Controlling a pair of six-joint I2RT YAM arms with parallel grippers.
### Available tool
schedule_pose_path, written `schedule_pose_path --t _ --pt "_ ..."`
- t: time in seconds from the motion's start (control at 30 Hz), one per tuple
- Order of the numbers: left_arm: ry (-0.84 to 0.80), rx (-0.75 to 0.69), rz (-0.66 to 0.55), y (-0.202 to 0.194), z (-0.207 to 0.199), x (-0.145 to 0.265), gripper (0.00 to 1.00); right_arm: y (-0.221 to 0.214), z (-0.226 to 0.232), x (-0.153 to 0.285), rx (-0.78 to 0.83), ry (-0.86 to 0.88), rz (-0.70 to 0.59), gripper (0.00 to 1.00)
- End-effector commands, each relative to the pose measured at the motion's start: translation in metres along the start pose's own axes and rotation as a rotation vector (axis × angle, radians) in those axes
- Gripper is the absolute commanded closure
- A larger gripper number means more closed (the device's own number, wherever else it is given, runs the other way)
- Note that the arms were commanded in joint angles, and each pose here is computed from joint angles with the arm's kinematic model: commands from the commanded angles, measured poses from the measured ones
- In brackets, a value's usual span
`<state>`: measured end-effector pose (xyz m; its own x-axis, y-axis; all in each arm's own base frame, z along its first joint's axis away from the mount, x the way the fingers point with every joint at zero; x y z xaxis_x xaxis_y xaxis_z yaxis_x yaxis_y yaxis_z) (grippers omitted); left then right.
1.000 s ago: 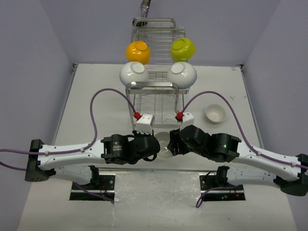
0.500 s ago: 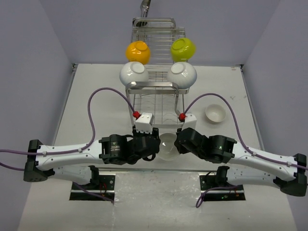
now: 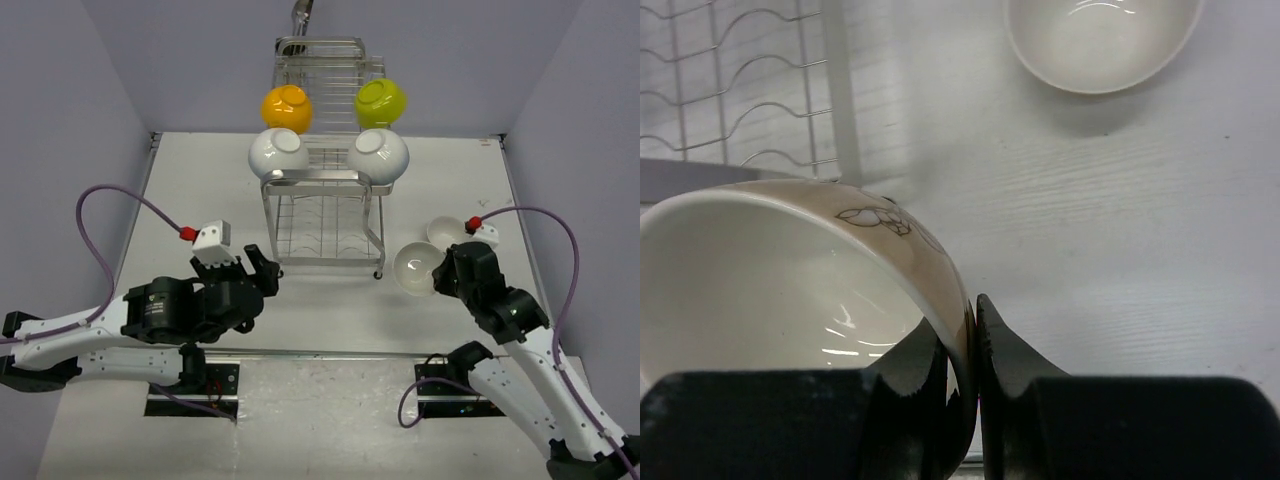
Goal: Unload the bowls from the dish rack
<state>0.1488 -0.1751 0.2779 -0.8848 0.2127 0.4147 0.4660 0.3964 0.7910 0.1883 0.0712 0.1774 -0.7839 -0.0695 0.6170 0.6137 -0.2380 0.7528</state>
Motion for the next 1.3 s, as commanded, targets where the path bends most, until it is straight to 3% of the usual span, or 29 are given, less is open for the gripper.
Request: schedule_pose_path --t 0.0,0.23,0.5,0.8,1.03,1.27 --pt "0.144 0.002 -0.113 0.016 0.038 -0.007 0.16 0.025 0.004 -0.005 0.004 0.050 -0.036 1.00" --pt "0.237 -0.022 -0.116 0.010 0.055 -0.038 0.12 0.091 -0.042 -0.027 -0.127 -0.110 -0.098 1.00" --pt "0.286 -0.056 -0.109 0.020 0.080 -0.052 0.09 0.130 -0.091 -0.080 -0.244 -0.277 -0.072 1.00" --pt "0.368 -0.029 -0.140 0.054 0.120 -0.067 0.06 0.131 -0.103 -0.119 -0.313 -0.267 0.019 1.00" --pt "0.313 0.003 -0.031 0.042 0.137 -0.101 0.06 0.103 -0.114 -0.140 -0.347 -0.274 0.105 1.00" --pt "0.259 -0.003 -0.030 0.040 0.132 -0.101 0.06 0.093 -0.119 -0.154 -0.360 -0.285 0.117 0.96"
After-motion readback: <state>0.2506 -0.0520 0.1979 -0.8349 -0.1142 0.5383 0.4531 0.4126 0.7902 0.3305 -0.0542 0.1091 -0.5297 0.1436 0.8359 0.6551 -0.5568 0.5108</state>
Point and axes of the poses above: each gripper's point midway between its finger pads, its own x axis back along the fingers, its own z axis along the line the jaws close on, y = z × x, the point moved 1 cm from there along x, back along the fingers, and after that the axes turned 3 degrees about x, right-handed, at the moved point
